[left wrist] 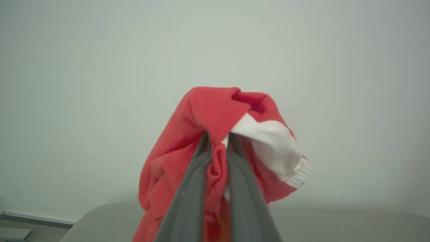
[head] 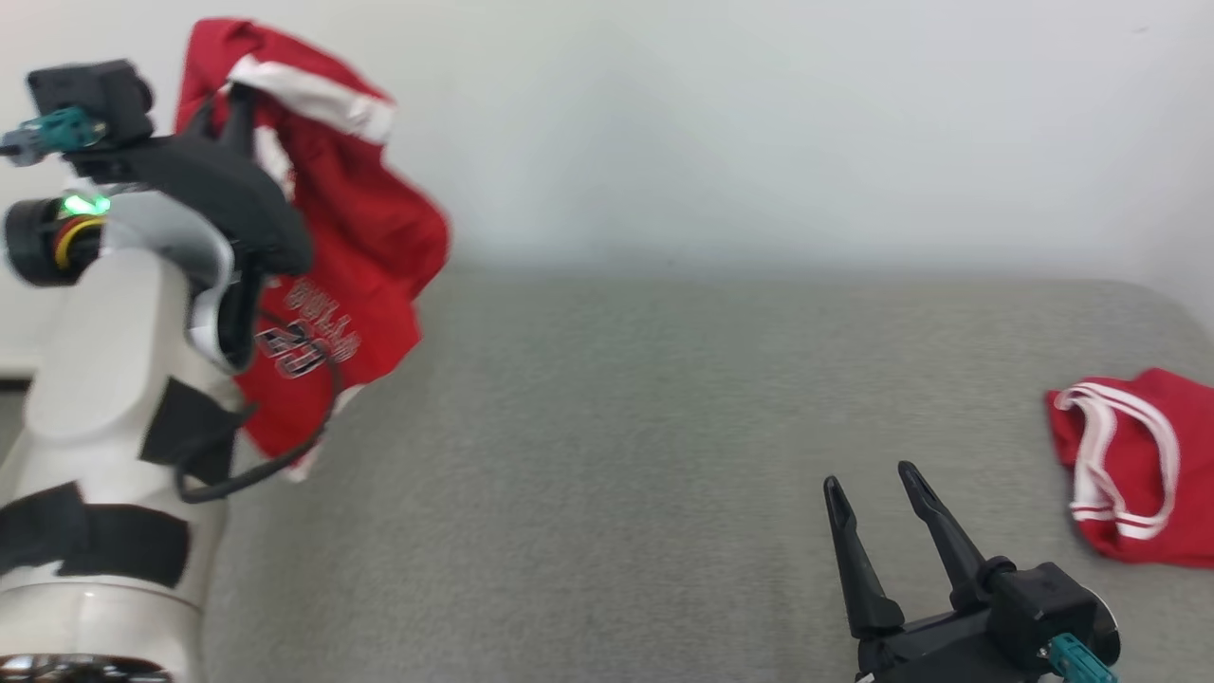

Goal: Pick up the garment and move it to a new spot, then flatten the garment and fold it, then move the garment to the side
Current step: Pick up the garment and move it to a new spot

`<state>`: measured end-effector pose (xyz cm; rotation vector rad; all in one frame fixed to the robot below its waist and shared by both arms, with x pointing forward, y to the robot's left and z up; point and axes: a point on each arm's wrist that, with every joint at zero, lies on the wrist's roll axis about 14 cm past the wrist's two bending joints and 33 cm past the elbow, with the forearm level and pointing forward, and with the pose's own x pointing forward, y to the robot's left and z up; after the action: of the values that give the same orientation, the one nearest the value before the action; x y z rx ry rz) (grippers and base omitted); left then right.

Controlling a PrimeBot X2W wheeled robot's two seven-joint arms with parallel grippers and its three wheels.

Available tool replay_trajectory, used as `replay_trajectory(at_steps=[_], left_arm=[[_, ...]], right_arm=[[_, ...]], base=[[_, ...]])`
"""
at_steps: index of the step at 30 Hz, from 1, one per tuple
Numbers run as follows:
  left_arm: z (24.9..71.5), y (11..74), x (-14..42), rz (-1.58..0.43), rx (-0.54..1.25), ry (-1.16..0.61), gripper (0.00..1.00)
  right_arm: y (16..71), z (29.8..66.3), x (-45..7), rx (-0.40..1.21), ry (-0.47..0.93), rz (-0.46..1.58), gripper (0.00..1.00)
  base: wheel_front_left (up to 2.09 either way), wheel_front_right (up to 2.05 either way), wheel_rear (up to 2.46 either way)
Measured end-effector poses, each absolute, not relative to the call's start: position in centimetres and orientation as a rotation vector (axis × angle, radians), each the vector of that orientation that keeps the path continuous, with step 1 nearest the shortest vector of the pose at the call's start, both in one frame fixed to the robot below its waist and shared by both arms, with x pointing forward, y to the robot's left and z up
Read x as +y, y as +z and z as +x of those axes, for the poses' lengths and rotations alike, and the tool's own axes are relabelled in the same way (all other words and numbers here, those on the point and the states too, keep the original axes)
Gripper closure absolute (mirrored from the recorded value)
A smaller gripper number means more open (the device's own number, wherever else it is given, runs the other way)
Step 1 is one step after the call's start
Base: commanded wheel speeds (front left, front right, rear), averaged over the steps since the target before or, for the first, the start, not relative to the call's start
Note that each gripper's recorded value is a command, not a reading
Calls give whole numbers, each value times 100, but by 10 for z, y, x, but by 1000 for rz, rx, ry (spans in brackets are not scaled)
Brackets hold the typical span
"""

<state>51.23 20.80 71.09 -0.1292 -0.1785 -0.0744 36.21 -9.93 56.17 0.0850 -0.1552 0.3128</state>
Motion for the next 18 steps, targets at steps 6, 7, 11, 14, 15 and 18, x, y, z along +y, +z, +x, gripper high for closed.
replay_trajectory(at_steps=[6, 7, 11, 14, 15, 18], left_arm=[[500, 763, 113, -177, -308, -297, 100], [497, 767, 98, -179, -315, -333, 100], [483, 760, 36, -187, -305, -479, 100], [472, 747, -3, -190, -290, -570, 100], [469, 739, -13, -190, -277, -589, 100], [462, 699, -38, -216, -191, -637, 100]], right_arm=[[576, 340, -129, -204, 222, 84, 0], [578, 336, -133, -213, 210, 84, 0], [584, 323, -151, -235, 152, 82, 0], [584, 316, -163, -236, 112, 78, 0], [583, 314, -167, -235, 99, 77, 0], [582, 309, -178, -231, 62, 71, 0]], base=[[0, 0, 0], [0, 0, 0], [0, 0, 0], [0, 0, 0], [0, 0, 0], [0, 0, 0]])
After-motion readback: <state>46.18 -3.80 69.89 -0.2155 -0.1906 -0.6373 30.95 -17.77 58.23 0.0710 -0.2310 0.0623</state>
